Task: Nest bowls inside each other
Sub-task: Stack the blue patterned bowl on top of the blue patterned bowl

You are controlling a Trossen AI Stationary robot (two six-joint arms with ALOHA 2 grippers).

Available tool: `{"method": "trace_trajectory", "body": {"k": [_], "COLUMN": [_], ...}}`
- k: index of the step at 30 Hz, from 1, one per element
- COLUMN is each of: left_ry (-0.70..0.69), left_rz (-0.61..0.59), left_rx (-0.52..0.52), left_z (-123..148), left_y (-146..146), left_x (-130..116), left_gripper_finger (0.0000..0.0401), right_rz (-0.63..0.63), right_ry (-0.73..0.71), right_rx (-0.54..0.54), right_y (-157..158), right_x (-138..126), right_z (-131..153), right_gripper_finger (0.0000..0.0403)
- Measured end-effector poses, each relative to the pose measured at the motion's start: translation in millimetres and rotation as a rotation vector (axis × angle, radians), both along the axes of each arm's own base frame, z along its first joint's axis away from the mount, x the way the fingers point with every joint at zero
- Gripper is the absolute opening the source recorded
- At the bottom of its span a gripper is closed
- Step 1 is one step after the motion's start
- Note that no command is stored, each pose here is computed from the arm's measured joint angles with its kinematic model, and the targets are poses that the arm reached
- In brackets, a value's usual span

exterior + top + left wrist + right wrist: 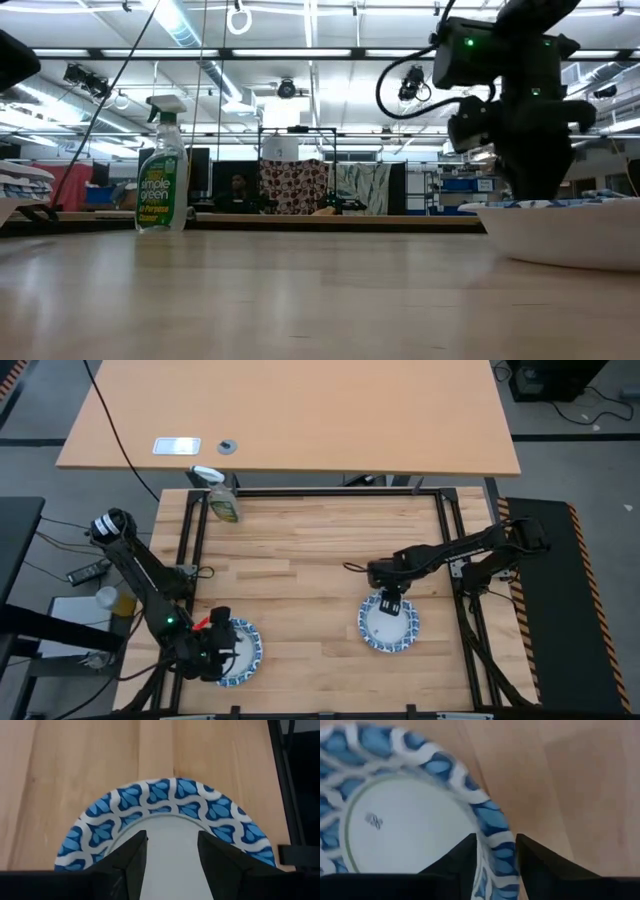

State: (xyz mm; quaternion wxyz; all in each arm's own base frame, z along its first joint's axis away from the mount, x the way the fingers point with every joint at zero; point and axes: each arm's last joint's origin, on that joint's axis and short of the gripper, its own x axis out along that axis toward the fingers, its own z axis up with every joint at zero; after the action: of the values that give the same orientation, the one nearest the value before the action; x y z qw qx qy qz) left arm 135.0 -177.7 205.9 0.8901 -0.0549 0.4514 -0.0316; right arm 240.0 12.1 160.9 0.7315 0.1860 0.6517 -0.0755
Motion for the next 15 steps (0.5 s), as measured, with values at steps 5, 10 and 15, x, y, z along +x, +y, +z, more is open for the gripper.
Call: {"method": "trace_trajectory", "body": {"k": [5, 10, 15], "left_ry": [-0.044, -0.046, -0.046], "left_rz": [0.025, 0.022, 0.022], "left_rx": [0.026, 0.03, 0.03], "left_z": [0.9, 0.9, 1.0], "left_y": [0.7, 0.7, 0.7], "left_x": [0.8, 0.9, 0.9], "left_gripper_finger": [0.0181, 0.0181, 0.0181], "right_rz": [0.005, 0.006, 0.005], "right_ry": [-0.097, -0.117, -0.119], "right_rx": [0.034, 0.034, 0.032], "right_y": [0.9, 1.0, 0.7], "right_x": [9.2, 11.1, 11.3], "right_z": [1.9, 2.4, 2.5], "right_gripper_finger": [0.0129, 0.0111, 0.0089]}}
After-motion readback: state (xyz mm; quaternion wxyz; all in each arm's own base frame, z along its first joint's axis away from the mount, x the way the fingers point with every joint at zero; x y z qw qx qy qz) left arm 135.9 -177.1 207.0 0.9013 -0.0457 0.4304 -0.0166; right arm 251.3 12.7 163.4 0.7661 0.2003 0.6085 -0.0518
